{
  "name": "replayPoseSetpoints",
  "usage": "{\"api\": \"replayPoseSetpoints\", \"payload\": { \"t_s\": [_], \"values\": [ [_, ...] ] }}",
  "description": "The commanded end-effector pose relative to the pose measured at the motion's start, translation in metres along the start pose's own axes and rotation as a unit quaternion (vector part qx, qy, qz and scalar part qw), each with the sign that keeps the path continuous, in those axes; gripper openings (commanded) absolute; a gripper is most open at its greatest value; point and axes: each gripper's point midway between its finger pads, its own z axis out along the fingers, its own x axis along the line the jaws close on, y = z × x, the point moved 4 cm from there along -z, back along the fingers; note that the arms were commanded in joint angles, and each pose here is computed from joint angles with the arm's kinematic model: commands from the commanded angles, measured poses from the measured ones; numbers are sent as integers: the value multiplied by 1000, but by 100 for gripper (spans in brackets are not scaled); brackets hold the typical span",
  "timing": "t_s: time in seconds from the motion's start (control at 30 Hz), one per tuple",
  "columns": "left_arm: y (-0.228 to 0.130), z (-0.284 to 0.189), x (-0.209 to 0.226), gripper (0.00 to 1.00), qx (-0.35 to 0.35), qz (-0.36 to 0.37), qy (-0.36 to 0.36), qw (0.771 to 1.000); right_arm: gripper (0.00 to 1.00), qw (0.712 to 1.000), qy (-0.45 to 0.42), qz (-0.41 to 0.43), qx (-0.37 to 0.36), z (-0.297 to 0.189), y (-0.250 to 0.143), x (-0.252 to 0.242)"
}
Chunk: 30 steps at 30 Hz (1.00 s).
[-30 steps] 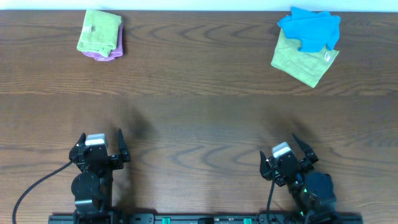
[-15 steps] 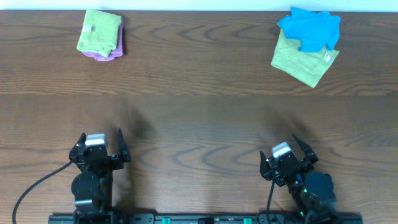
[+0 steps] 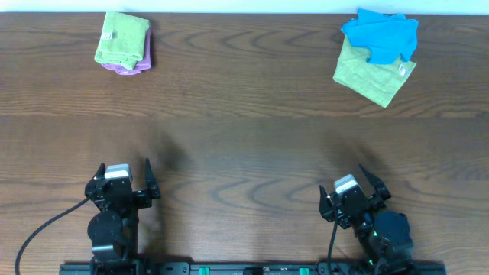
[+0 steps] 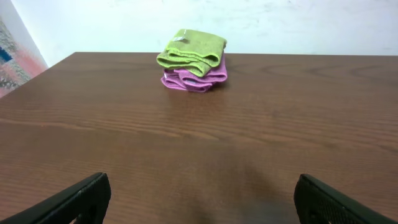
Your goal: Fold the cloth
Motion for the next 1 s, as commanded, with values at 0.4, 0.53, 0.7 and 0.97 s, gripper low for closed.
{"api": "replayPoseSetpoints", "payload": {
  "t_s": [0.4, 0.53, 0.7, 0.97],
  "values": [
    [-13, 3, 0, 95, 16, -4, 2, 1000, 99, 989, -7, 4, -147, -7, 54, -9],
    [-13, 3, 0, 96, 16, -4, 2, 1000, 99, 957, -6, -12, -289, -31, 105, -15],
    [-13, 3, 0, 95, 16, -4, 2, 1000, 99, 943, -8, -21, -333, -42, 120, -17],
    [-13, 3, 0, 96, 16, -4, 2, 1000, 99, 902, -196, 298, -242, -31, 79, -83]
  ]
}}
